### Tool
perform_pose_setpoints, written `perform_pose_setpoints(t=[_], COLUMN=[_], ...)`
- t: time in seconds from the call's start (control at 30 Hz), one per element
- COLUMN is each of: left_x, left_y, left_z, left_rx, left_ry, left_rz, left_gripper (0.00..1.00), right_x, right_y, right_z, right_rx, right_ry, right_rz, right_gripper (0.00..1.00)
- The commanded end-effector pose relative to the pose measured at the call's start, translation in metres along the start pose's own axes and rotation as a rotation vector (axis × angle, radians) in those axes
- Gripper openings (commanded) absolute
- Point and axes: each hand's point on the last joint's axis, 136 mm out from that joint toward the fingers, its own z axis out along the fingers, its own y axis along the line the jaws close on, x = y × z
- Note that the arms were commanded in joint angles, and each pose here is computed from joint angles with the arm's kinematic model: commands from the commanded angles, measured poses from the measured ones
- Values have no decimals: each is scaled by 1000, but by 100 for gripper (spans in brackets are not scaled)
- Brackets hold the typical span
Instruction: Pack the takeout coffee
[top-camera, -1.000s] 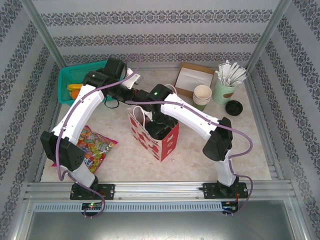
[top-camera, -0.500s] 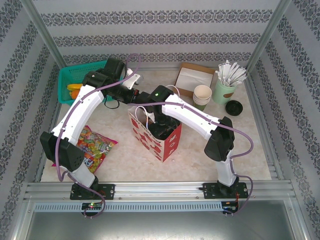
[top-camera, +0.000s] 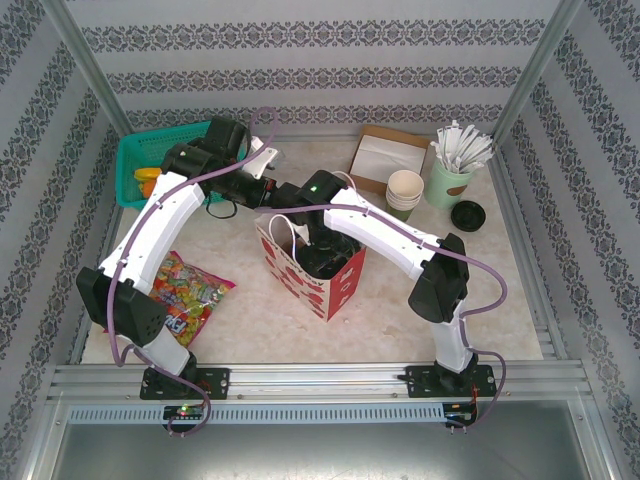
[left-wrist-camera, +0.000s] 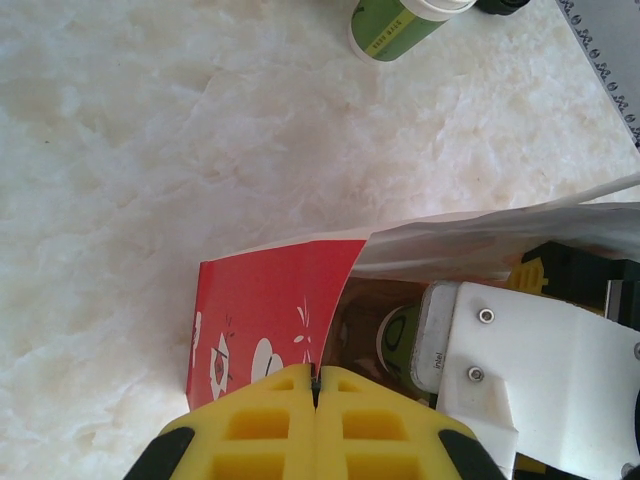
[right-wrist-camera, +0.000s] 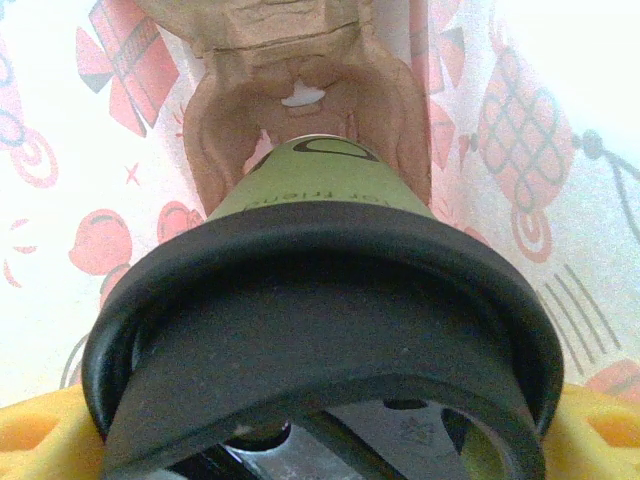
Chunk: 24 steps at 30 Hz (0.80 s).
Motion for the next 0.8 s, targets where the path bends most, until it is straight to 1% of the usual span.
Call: perform_pose_setpoints(t=[0.0,0.37,0.6,0.77], left_x=[-7,-7,-7,-6], left_y=[-2,-4,-4,-5], left_z=[-13,-13,-12,-11], left_rx=[-3,9,15,21], left_ry=[-55,-58,-55,-52], left_rz=[6,11,7,6], left_gripper=[0,0,0,0], right_x=[20,19,4,0], right_y=[-3,0,4,2], right_z=[1,5,0,-2], right_rx=[8,-3,-24,-14], right_ry=[96,105,29,9], right_rz=[14,14,16,11], right_gripper=[68,68,68,68])
